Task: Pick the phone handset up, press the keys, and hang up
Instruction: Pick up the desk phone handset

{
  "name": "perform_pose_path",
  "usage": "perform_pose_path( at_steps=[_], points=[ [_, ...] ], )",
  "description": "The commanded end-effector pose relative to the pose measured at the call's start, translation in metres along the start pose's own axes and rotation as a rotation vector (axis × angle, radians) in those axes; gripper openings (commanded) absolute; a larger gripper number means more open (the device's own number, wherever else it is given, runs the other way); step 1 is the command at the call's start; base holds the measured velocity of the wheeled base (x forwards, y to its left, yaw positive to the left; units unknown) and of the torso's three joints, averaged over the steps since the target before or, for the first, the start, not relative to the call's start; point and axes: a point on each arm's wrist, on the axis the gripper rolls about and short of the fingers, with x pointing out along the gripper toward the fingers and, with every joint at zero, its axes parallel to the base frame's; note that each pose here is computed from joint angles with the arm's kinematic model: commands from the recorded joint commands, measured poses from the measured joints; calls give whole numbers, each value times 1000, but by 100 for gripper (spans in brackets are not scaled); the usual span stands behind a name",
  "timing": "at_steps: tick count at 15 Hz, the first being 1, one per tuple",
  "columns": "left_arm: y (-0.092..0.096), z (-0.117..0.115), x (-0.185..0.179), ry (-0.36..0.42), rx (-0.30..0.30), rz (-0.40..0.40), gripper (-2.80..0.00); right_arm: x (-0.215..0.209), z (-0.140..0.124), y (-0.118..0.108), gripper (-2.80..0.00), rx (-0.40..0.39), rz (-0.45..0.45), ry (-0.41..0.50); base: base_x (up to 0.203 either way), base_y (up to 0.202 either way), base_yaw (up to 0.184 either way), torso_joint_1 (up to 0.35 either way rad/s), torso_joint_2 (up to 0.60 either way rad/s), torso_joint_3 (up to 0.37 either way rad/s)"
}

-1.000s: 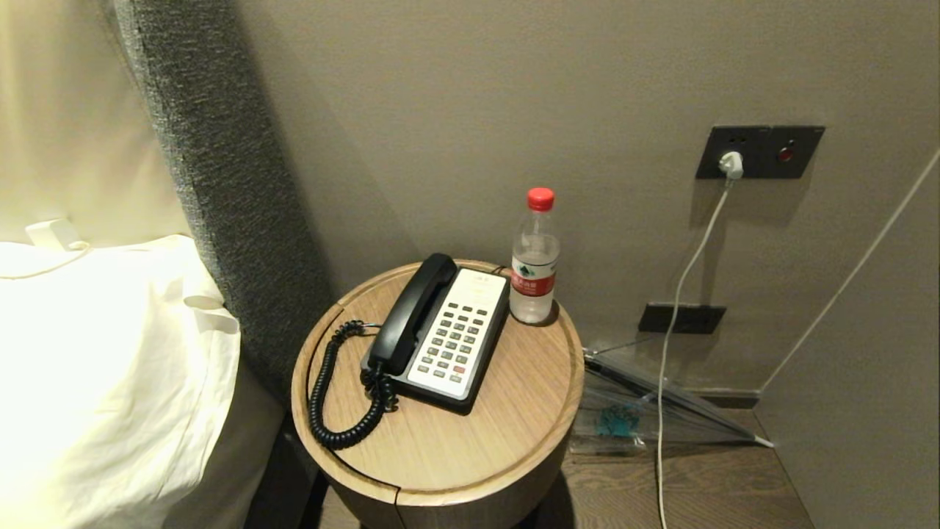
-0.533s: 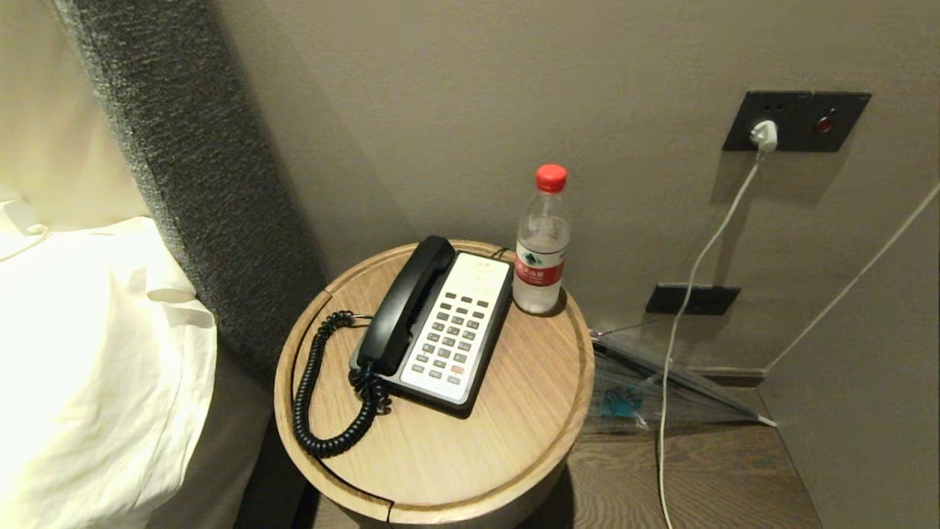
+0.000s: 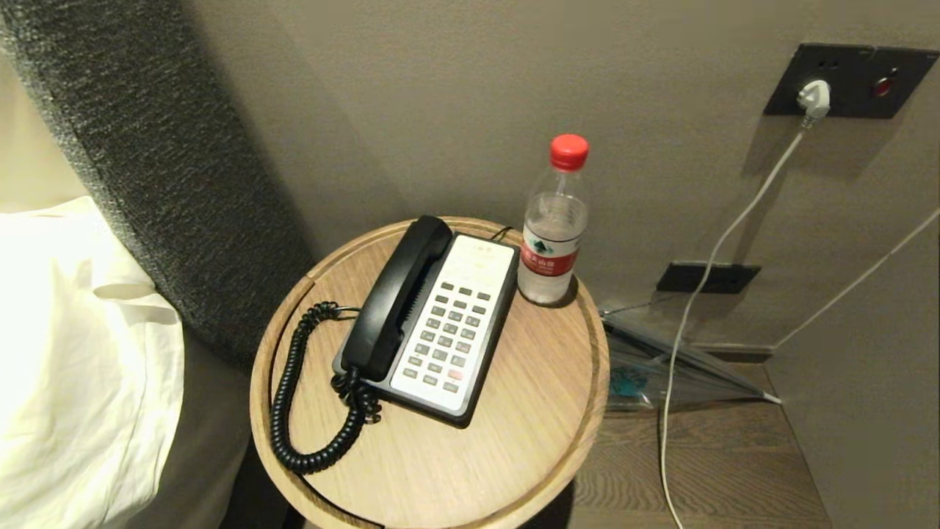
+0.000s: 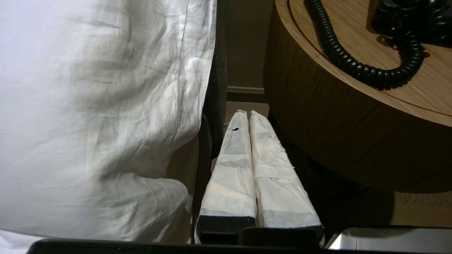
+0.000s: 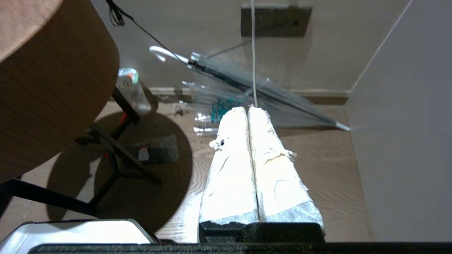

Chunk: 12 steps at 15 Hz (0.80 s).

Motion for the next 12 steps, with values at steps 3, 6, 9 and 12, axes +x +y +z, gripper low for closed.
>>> perform_pose_path(
  at_steps=[3,6,9,12],
  points=[
    [0,0,0,0,0,1,-280,0,0,0,-280,0,0,2,0,0,0,4,7,-197],
    [0,0,0,1,0,0,-280,0,0,0,-280,0,0,2,0,0,0,4,5,-199],
    [0,0,0,0,0,0,-280,0,0,0,-280,0,0,2,0,0,0,5,6,-200],
    [0,0,0,-1,6,0,-280,0,0,0,-280,0,0,2,0,0,0,2,5,-111]
  ],
)
